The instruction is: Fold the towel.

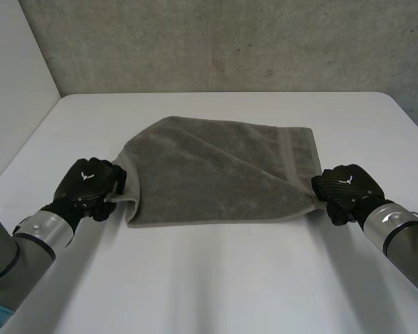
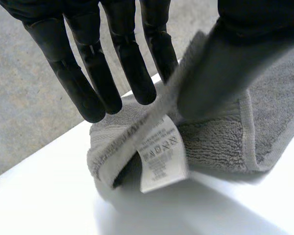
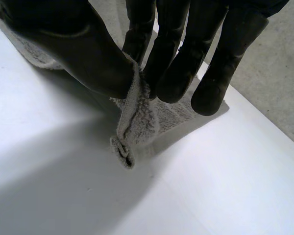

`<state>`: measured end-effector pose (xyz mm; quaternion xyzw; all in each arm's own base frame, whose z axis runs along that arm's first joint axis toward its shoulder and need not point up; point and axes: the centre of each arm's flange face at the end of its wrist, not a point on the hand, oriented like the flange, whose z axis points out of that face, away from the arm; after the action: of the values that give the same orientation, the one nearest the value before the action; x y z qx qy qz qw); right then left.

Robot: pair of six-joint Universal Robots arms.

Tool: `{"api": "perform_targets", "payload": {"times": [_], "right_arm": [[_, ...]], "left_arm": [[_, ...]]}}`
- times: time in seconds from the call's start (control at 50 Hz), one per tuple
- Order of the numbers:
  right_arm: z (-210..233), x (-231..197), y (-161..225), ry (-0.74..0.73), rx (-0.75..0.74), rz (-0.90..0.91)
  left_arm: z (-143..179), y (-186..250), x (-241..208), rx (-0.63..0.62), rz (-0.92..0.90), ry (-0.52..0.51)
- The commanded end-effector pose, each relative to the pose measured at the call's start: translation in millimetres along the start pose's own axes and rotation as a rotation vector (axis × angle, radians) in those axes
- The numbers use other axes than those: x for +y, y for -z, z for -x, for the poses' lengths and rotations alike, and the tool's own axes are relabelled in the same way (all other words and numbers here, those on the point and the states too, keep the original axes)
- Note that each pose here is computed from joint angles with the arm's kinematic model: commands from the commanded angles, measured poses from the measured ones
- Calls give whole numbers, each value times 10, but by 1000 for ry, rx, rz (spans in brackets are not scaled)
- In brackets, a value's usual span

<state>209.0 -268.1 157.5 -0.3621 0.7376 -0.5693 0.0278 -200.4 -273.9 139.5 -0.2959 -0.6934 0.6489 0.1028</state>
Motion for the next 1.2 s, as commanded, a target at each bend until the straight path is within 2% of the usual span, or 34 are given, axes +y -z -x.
{"api": "perform_targets", "payload": {"times": [0.02, 0.24, 0.36, 0.46, 0.58, 0.68, 0.74, 0.78, 0.84, 0.88, 0.9, 0.94, 0.96, 1.0, 1.04, 1.12, 1.2], "right_arm": [[28, 22, 15, -12, -7, 7], [47, 53, 18, -10, -4, 2], [54, 67, 14, -12, -7, 6], [64, 87, 12, -13, -9, 10], [53, 95, 2, -13, -3, 9], [43, 96, -8, -11, 3, 4], [25, 77, -1, -10, 11, 0], [6, 54, 7, -7, 19, -6], [-101, -145, 77, 11, 62, -57], [-278, -505, 279, 46, 132, -157], [-279, -506, 280, 46, 132, -158], [-371, -664, 384, 60, 167, -193], [-465, -823, 491, 70, 197, -221], [-558, -980, 611, 77, 225, -242], [-711, -1233, 818, 80, 249, -247], [-862, -1426, 975, 81, 268, -228], [-956, -1618, 1106, 107, 259, -193]], "left_arm": [[-18, -12, 0, -8, -37, -27], [-62, -60, -20, -25, -146, -92], [-99, -84, 63, -16, -129, -136], [-208, -122, 172, 14, -106, -269], [-214, -149, 206, 7, -107, -356], [-216, -165, 131, -31, -138, -383], [-187, -162, 94, -76, -139, -387], [-108, -124, -85, -141, -171, -398], [-57, -93, -220, -179, -202, -400], [44, -13, -528, -245, -278, -375], [45, -12, -530, -246, -278, -375], [174, 110, -929, -309, -396, -319], [175, 110, -931, -309, -397, -318], [260, 263, -1254, -336, -472, -239], [308, 331, -1405, -343, -488, -209], [374, 455, -1619, -340, -462, -154], [398, 558, -1770, -316, -337, -89]]}}
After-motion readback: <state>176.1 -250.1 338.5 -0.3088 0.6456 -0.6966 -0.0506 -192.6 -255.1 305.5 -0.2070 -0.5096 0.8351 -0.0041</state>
